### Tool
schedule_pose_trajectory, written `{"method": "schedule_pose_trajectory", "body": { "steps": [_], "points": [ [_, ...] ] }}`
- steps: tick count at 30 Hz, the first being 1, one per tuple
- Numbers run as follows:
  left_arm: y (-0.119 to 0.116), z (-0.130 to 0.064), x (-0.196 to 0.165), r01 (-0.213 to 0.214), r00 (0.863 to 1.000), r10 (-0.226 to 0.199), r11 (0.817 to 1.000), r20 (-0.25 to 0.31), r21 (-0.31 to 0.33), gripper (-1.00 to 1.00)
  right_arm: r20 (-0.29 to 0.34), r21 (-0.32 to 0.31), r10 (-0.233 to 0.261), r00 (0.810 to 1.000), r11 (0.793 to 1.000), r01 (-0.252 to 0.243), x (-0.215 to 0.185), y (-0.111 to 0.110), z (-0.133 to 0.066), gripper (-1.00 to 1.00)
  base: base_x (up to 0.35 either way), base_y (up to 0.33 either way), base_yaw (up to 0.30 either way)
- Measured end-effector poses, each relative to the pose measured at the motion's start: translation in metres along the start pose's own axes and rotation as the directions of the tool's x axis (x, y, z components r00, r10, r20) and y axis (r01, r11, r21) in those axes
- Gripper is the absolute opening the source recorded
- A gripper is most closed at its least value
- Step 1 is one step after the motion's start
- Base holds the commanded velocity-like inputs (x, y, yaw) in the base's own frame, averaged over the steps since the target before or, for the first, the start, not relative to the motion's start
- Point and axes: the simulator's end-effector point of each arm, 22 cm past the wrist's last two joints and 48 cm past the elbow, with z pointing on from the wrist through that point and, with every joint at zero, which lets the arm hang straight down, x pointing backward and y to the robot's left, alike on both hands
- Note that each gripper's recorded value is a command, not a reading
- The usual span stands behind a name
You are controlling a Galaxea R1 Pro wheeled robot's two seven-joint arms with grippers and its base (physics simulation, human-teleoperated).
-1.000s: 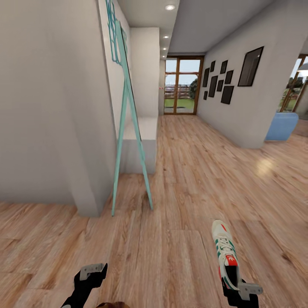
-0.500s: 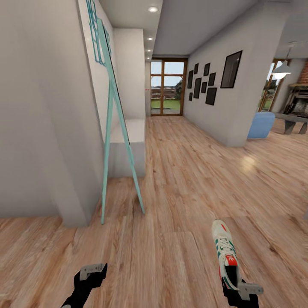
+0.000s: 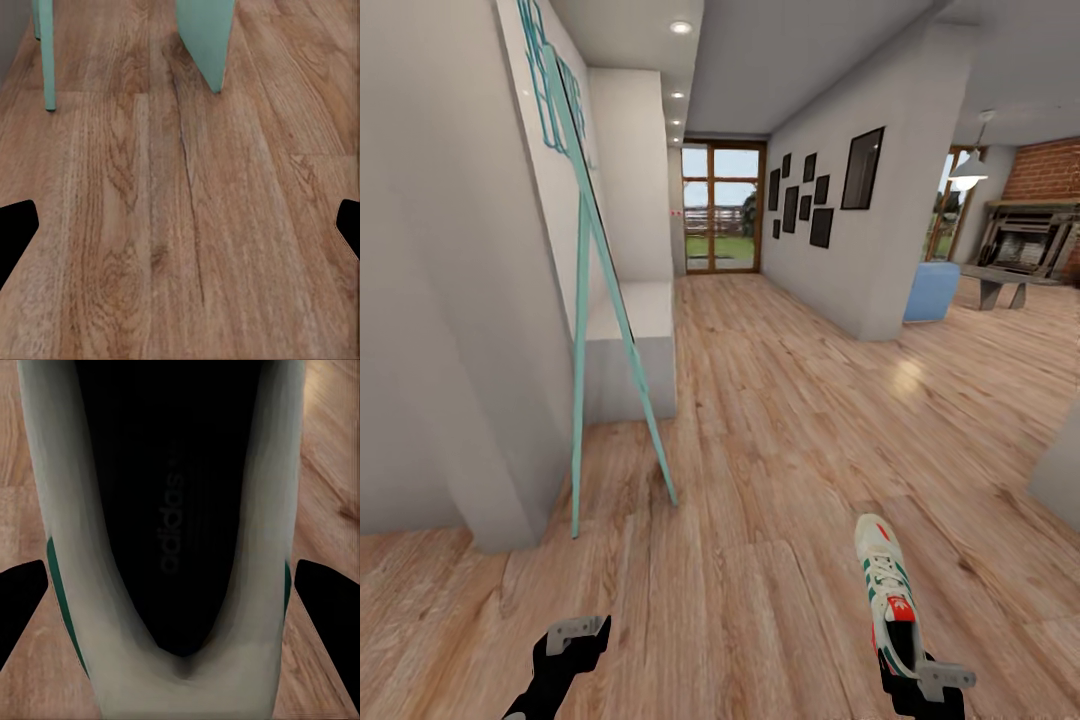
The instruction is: Pick up the two gym shoes and the two sandals from the corridor floor and place them onto the hallstand (shoe rack) in the corridor, making sure they are on the rack and not on the floor. Arrange them so the two gym shoes are next to each other and the two sandals are next to each other.
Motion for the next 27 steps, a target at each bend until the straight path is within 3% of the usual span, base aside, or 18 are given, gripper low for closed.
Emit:
{"method": "schedule_pose_trajectory", "body": {
  "steps": [7, 21, 27],
  "points": [
    [-0.0002, -0.0002, -0.0021, 0.0, 1.0, 0.0, 1.0, 0.004, 0.0, 1.0, 0.004, 0.001, 0.001, 1.0, 1.0, -0.001, -0.002, -0.0002, 0.0001, -1.0, 0.0, 0.0, -0.139],
    [0.0013, -0.0021, 0.0006, 0.001, 1.0, -0.001, 1.0, 0.002, -0.003, 1.0, 0.002, -0.001, 0.003, 1.0, 1.0, -0.003, -0.0008, 0.0022, -0.0009, -1.0, 0.0, 0.0, -0.009],
    [0.0024, -0.0022, 0.0006, 0.002, 1.0, -0.002, 1.0, 0.001, -0.005, 1.0, 0.002, 0.006, -0.001, 1.0, 1.0, 0.001, -0.001, -0.004, -0.0005, -1.0, 0.0, 0.169, 0.0]
  ]
}}
